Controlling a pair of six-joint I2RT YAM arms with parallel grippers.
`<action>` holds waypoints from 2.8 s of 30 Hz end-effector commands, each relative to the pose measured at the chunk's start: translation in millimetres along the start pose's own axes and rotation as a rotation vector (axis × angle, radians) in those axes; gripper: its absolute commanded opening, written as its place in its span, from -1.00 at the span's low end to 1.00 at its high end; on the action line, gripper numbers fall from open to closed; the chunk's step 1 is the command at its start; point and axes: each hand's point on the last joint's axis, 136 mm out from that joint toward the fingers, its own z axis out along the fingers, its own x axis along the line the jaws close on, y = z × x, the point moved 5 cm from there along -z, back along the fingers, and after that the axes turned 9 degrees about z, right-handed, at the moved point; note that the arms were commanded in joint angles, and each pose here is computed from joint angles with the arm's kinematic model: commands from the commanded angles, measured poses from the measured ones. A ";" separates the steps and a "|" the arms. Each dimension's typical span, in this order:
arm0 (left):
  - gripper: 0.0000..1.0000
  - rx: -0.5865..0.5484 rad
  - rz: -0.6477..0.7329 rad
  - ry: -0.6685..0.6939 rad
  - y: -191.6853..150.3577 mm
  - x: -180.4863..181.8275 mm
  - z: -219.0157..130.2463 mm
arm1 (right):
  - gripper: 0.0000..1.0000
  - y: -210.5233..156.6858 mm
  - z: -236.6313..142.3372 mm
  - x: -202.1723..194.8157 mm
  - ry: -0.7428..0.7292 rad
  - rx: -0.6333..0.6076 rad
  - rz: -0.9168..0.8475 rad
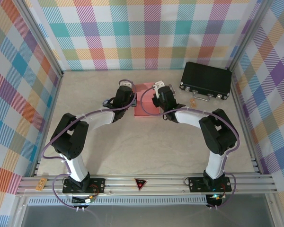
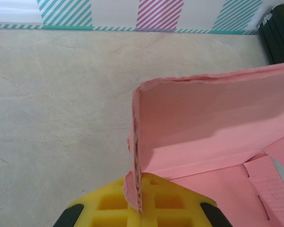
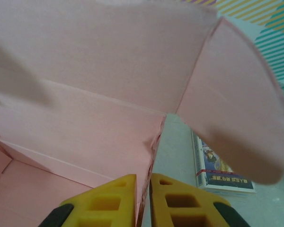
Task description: Fold the paper box
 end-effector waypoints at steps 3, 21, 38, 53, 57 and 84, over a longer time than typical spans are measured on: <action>-0.92 -0.070 -0.010 -0.051 14.7 -14.7 -13.8 | -0.70 -4.6 4.4 15.3 0.034 -0.023 0.053; -0.72 -0.079 -0.060 -0.040 3.9 -20.9 -19.7 | -0.69 -19.5 -0.8 21.3 -0.018 -0.053 0.081; -0.79 -0.056 -0.054 -0.023 -13.8 -21.6 -28.7 | -0.68 -33.2 -11.1 23.9 -0.036 -0.059 0.080; -0.78 -0.017 -0.055 -0.036 -34.2 -26.4 -38.4 | -0.68 -47.7 -21.7 27.1 -0.050 -0.040 0.074; -0.79 0.003 -0.061 -0.034 -43.3 -25.9 -40.5 | -0.67 -53.9 -25.9 27.9 -0.050 -0.027 0.072; -0.71 0.082 -0.070 0.024 -81.7 -12.5 -55.1 | -0.36 -71.4 -50.6 31.5 -0.056 0.022 0.057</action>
